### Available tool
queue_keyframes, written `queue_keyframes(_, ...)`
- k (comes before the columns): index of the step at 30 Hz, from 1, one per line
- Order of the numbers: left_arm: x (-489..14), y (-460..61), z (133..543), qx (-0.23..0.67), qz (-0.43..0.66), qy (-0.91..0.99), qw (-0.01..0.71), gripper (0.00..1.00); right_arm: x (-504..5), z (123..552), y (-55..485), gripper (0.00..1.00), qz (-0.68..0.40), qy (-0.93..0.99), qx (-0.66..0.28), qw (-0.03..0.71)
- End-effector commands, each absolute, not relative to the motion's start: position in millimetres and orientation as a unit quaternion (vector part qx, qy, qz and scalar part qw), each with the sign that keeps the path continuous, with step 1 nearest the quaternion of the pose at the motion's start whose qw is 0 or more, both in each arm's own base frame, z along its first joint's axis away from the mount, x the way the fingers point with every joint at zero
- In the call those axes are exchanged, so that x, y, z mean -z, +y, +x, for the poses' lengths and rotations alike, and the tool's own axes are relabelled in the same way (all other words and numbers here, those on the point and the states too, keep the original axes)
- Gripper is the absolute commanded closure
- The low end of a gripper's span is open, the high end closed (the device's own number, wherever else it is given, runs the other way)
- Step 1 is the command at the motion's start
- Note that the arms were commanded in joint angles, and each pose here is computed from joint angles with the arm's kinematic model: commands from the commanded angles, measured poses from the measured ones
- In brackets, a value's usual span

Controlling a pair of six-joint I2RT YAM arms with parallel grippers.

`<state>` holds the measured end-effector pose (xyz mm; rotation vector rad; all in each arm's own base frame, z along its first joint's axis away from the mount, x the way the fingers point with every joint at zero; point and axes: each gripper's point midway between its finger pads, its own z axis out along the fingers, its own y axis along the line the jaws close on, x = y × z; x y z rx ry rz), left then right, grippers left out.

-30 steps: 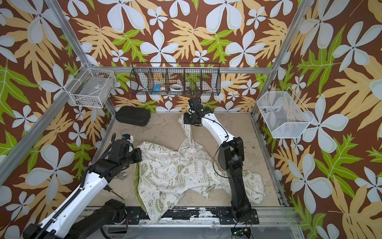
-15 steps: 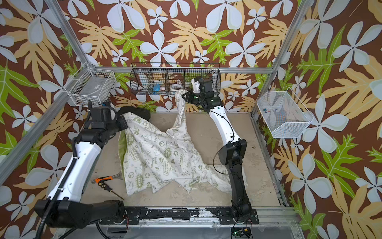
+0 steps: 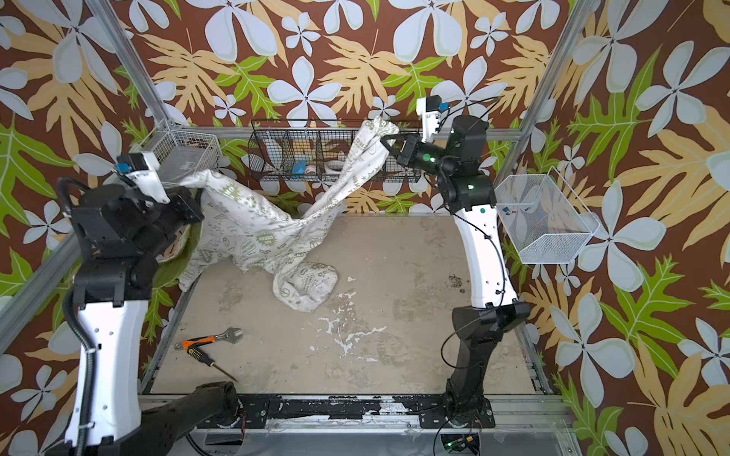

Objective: Unzip the jacket
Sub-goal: Flatten out the jacket at the center of the board.

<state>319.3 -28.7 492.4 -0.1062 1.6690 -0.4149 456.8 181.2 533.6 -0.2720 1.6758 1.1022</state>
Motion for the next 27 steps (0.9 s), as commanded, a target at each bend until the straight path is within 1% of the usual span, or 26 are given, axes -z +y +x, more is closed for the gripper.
queue_keyframes(1,-475,-59,280,0.239,0.004,0.718,0.654,1.0,-456,444,159,1.0,-0.082,0.783,-0.391,0.477)
queue_keyframes(5,-370,-88,249,0.285,-0.01,0.777,0.56,1.0,-340,409,110,1.0,0.009,0.855,-0.298,0.424)
queue_keyframes(7,-321,-99,234,0.321,-0.02,0.8,0.507,1.0,-286,394,77,1.0,0.069,0.871,-0.287,0.392)
queue_keyframes(9,-288,-100,222,0.322,-0.02,0.809,0.492,1.0,-237,380,42,1.0,0.13,0.876,-0.294,0.359)
queue_keyframes(10,-277,-101,217,0.323,-0.017,0.81,0.488,1.0,-222,376,28,1.0,0.149,0.878,-0.29,0.351)
queue_keyframes(11,-261,-107,203,0.359,-0.042,0.819,0.445,1.0,-208,373,15,1.0,0.164,0.882,-0.281,0.341)
queue_keyframes(14,-236,-111,193,0.355,-0.036,0.839,0.411,1.0,-185,378,-11,1.0,0.18,0.899,-0.232,0.325)
queue_keyframes(16,-222,-118,191,0.356,-0.025,0.853,0.381,1.0,-179,384,-24,1.0,0.192,0.903,-0.225,0.311)
queue_keyframes(20,-201,-135,192,0.33,0.008,0.883,0.333,1.0,-183,401,-52,0.98,0.222,0.897,-0.206,0.322)
queue_keyframes(22,-187,-156,187,0.307,0.04,0.901,0.302,1.0,-184,405,-62,0.98,0.23,0.897,-0.19,0.324)
queue_keyframes(25,-168,-209,165,0.267,0.127,0.917,0.266,0.99,-177,408,-67,0.95,0.234,0.9,-0.186,0.316)
queue_keyframes(26,-162,-227,158,0.263,0.151,0.919,0.253,0.93,-173,408,-69,0.93,0.235,0.903,-0.181,0.31)
queue_keyframes(27,-155,-244,151,0.265,0.172,0.92,0.232,0.86,-167,406,-72,0.89,0.239,0.905,-0.175,0.304)
